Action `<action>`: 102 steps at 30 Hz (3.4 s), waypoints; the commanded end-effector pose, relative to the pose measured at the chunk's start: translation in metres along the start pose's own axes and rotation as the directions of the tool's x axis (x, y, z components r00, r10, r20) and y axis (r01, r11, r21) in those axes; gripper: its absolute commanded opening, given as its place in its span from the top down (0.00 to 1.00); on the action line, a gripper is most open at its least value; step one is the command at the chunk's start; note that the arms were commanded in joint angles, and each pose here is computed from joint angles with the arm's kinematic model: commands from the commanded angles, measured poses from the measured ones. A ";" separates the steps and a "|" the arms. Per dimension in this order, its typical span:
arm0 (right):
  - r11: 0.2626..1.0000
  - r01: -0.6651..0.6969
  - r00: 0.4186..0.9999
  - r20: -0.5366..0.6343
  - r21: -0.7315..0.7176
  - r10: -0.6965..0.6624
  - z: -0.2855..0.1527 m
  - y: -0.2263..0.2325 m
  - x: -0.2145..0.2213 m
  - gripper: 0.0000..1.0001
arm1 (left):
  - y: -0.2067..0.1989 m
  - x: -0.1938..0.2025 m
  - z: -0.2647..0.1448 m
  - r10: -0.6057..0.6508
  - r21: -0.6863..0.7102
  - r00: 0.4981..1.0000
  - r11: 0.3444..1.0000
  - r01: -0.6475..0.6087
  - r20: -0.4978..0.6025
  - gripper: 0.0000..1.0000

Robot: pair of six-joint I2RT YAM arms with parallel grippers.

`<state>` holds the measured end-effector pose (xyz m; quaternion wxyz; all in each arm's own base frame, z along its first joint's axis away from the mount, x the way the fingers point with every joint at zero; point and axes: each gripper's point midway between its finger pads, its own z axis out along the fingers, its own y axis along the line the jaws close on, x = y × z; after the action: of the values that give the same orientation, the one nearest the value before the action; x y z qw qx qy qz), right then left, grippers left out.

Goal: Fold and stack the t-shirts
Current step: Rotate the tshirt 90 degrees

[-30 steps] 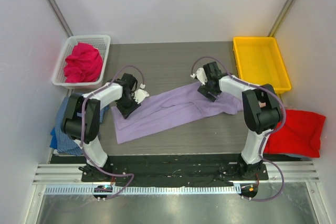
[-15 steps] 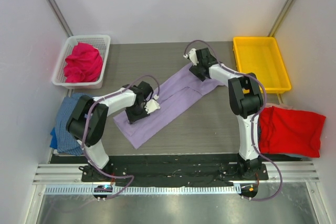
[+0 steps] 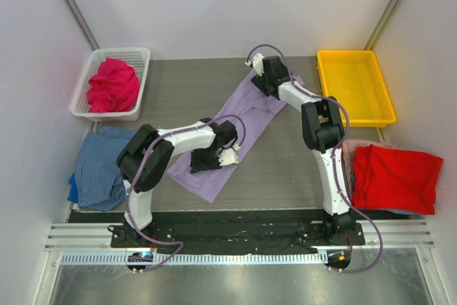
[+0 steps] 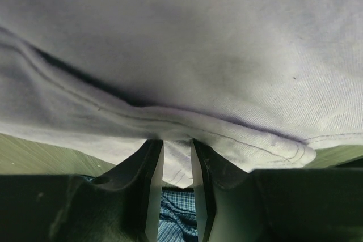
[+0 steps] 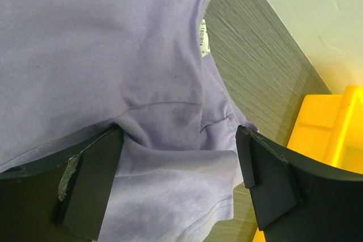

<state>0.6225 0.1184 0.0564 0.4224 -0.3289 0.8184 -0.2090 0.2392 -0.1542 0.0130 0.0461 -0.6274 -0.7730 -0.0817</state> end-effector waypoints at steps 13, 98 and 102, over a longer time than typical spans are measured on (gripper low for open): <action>0.981 -0.004 0.992 0.120 -0.193 0.027 0.010 0.028 -0.017 0.09 | -0.048 -0.107 -0.015 0.138 0.138 0.980 0.978 -0.158 0.146 0.70; 0.988 -0.100 0.991 0.074 -0.120 0.110 -0.097 0.025 -0.026 0.00 | 0.089 -0.083 -0.142 -0.049 -0.325 0.766 0.886 0.329 0.641 0.17; 0.982 -0.107 0.990 0.070 -0.157 0.119 -0.086 0.041 -0.026 0.00 | 0.095 -0.076 -0.130 -0.076 -0.316 0.781 0.887 0.336 0.619 0.17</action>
<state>0.5329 0.1496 0.0776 0.4051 -0.3350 0.8400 -0.1346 0.3330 -0.2257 0.1302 -0.3211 -0.5282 -0.7839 -0.0581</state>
